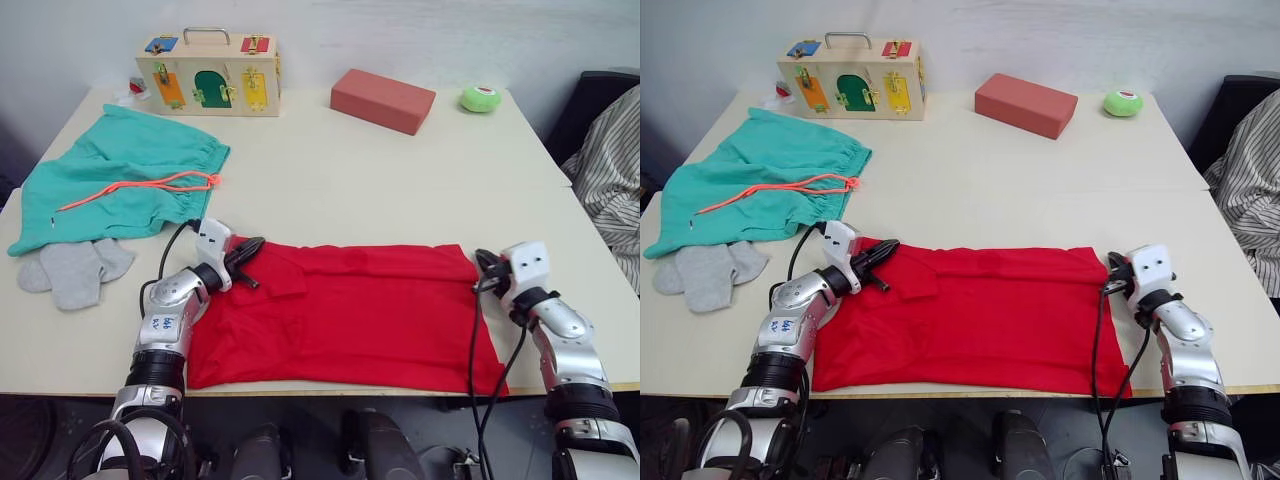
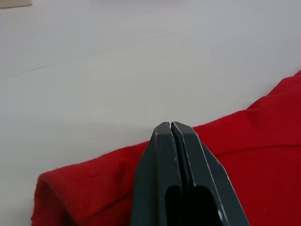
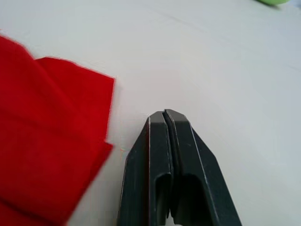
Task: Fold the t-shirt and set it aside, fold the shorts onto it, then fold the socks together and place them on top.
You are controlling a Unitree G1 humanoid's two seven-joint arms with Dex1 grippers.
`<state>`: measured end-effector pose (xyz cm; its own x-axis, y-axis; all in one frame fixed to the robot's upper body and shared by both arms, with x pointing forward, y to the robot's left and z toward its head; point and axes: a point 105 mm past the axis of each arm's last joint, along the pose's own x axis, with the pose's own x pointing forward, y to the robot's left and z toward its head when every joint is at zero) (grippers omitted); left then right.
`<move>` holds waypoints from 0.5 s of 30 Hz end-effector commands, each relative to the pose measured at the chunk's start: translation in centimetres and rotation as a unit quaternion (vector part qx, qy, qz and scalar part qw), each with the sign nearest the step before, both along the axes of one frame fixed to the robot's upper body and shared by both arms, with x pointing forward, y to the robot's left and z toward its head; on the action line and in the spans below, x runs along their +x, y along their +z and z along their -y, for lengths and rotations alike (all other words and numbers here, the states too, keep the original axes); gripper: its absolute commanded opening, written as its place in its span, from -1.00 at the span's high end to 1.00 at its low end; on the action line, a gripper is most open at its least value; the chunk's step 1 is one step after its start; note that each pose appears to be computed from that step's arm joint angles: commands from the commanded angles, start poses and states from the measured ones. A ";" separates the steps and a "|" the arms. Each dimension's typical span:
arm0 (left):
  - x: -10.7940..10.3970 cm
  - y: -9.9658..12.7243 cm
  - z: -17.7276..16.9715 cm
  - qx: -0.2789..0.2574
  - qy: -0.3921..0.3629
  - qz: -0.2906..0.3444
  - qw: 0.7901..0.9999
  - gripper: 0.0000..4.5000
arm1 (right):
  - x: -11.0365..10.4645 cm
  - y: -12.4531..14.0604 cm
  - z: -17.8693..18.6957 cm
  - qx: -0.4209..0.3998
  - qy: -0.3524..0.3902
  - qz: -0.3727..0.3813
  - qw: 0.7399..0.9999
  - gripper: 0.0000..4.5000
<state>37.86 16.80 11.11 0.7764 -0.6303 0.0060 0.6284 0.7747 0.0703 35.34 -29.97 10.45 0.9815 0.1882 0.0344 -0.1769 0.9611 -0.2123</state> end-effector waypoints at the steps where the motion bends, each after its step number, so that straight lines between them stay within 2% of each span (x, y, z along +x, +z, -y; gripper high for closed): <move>1: -1.8 3.2 -0.1 -0.015 -0.080 0.070 0.994 0.98 | -0.9 6.4 -1.1 0.077 0.103 0.081 0.988 1.00; 2: -2.5 3.8 -0.2 0.004 -0.109 0.083 0.991 0.98 | -1.3 6.9 -1.7 0.089 0.148 0.051 0.984 1.00; 4: -3.8 4.2 0.0 0.039 -0.165 0.089 0.982 1.00 | -1.6 7.3 -1.9 0.052 0.187 -0.004 0.981 0.84; 6: -5.2 4.9 0.2 0.044 -0.216 0.085 0.972 0.82 | -1.3 7.2 -1.2 -0.007 0.194 -0.063 0.979 0.60; 8: -6.7 5.6 0.3 0.052 -0.264 0.082 0.960 0.60 | -0.9 7.3 -0.6 -0.026 0.203 -0.124 0.971 0.29; 11: -8.7 6.4 0.7 0.053 -0.318 0.076 0.944 0.21 | -0.7 6.5 -0.7 -0.046 0.240 -0.226 0.943 -0.14; 15: -10.7 6.4 1.6 0.049 -0.360 0.062 0.930 -0.36 | 0.3 5.6 -1.1 -0.036 0.264 -0.308 0.913 -0.77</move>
<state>28.08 15.72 16.90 0.1983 -0.9797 -0.0283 0.9594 0.1881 0.2103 35.73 -28.46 16.13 0.6094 0.6223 -0.4913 -0.7156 0.6985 -0.0027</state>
